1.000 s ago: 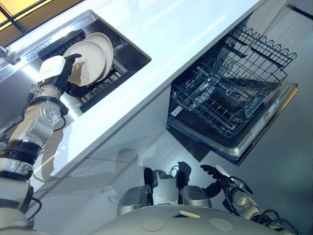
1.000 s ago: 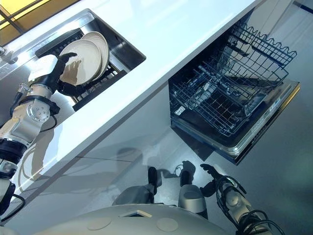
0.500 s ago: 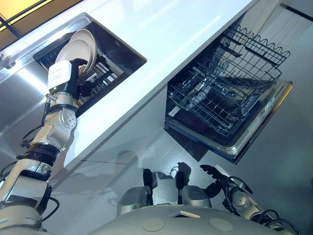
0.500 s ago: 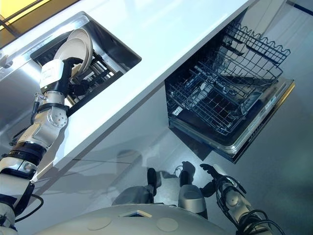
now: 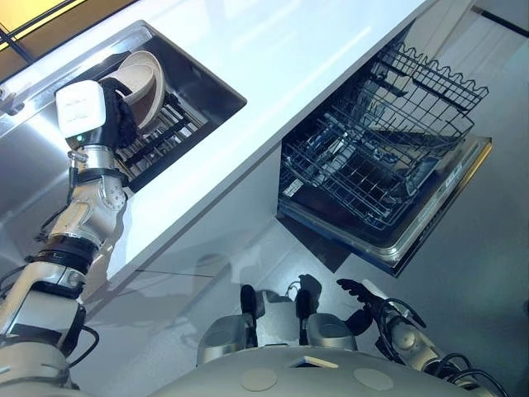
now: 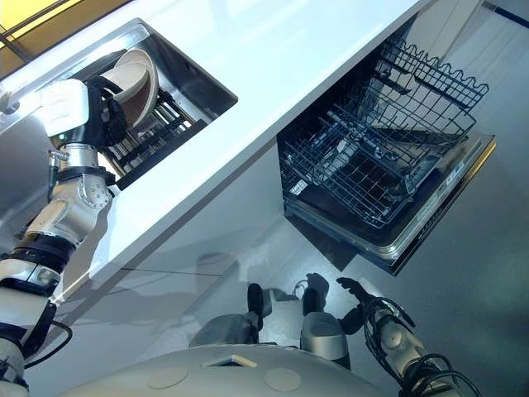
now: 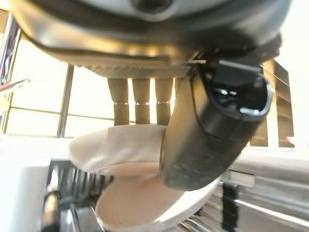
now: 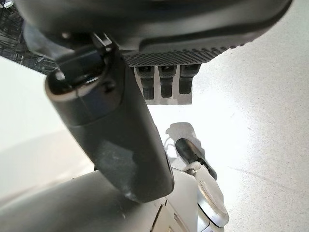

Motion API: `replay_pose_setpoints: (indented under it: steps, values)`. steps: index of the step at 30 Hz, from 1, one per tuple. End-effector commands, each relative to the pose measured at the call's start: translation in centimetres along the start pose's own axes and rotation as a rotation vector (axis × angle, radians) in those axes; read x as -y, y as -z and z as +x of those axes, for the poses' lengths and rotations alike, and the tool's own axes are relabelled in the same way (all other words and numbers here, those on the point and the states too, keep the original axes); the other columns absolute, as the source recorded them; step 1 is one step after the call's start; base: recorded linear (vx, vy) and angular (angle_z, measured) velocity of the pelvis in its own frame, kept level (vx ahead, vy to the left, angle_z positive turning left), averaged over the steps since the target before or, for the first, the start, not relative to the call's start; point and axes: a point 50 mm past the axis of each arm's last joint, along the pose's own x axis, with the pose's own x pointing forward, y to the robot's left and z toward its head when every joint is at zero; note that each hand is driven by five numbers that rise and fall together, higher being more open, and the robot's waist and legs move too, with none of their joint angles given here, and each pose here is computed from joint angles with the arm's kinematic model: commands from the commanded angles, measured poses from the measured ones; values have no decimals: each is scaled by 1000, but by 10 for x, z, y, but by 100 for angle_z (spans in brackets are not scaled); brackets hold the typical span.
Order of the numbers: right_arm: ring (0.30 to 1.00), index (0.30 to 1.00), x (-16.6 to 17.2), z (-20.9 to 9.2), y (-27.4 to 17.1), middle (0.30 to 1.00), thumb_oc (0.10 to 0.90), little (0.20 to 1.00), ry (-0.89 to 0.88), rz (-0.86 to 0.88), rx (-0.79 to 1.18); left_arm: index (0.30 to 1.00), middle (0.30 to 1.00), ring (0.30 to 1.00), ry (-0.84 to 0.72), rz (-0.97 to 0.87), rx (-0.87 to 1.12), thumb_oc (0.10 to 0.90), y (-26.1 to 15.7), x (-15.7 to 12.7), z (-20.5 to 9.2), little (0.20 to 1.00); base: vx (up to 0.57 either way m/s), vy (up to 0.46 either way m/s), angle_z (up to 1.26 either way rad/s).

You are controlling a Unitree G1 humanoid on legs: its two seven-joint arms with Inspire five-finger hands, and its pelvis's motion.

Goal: Pick up plates and place into dishwasher.

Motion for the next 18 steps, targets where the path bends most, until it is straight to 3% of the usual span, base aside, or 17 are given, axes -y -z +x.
replay_pose_setpoints:
  steps: [1, 11, 15, 18]
  values:
    - [900, 900, 21, -4, -3, 900, 800, 900, 51, -32, 71, 300, 300, 300, -128, 113, 79, 100, -5, -31, 23, 200, 0, 0, 0]
    - [900, 900, 20, -5, -1, 900, 800, 900, 66, -11, 68, 300, 300, 300, -231, 163, 69, 100, 15, -66, 25, 200, 0, 0, 0]
    - [900, 900, 38, -6, -28, 900, 800, 900, 140, 111, 212, 300, 300, 300, -334, 101, 59, 100, 20, -83, 17, 200, -9, -18, -1]
    - [900, 900, 57, -15, -74, 900, 800, 900, 203, 234, 441, 300, 300, 300, -428, 65, 51, 100, 26, -93, 3, 200, -34, -37, -3]
